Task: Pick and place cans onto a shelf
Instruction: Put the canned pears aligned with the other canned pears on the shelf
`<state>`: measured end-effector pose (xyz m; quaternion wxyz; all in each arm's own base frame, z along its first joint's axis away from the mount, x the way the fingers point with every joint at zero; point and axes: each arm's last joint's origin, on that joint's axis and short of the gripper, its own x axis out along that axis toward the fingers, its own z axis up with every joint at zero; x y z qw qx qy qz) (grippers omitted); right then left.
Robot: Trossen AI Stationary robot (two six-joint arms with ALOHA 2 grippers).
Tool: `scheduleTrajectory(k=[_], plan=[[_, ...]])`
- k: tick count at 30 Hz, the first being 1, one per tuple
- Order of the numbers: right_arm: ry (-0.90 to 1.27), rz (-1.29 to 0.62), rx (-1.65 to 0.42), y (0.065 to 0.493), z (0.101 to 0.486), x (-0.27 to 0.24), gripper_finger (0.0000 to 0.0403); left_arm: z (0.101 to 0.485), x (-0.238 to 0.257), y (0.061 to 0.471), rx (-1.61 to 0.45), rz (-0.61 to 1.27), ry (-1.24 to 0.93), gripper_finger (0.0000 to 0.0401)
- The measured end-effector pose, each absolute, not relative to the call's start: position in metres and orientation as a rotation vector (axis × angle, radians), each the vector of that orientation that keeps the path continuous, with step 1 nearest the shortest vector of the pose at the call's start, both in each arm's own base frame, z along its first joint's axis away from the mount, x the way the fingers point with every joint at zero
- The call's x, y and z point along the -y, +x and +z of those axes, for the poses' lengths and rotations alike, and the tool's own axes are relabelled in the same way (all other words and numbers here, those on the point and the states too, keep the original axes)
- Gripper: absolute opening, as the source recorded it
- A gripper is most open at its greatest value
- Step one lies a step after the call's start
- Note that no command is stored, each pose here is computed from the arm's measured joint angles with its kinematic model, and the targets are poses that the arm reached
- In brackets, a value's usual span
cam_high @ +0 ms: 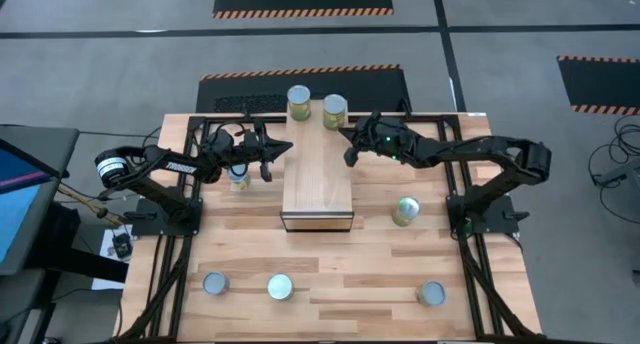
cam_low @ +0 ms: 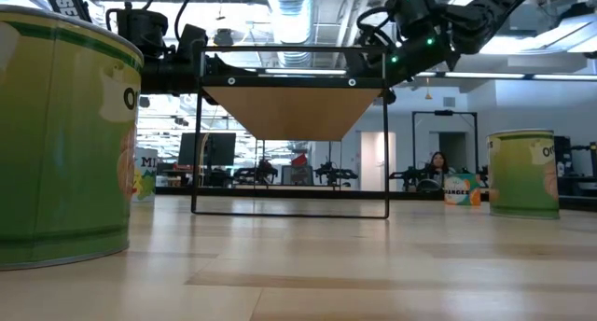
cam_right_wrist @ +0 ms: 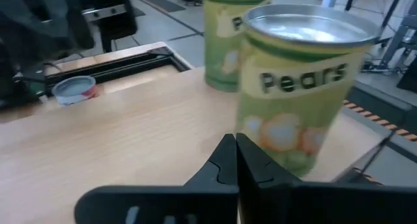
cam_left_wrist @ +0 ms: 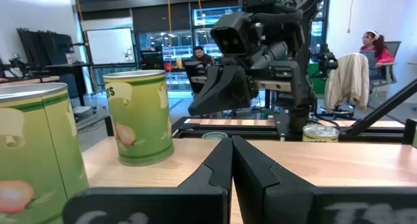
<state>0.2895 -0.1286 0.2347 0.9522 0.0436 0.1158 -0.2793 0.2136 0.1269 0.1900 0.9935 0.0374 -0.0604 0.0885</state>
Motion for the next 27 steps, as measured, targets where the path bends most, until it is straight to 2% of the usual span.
scheduleTrajectory(k=[12,27], plan=[[0.087,-0.606,-0.255,0.299,0.222,0.149,0.0004,0.190,-0.127,0.214,0.122,0.178,0.072,0.0000],[0.048,-0.599,-0.291,0.304,0.230,0.150,0.0007,0.190,-0.128,0.213,0.117,0.201,0.066,0.0000]])
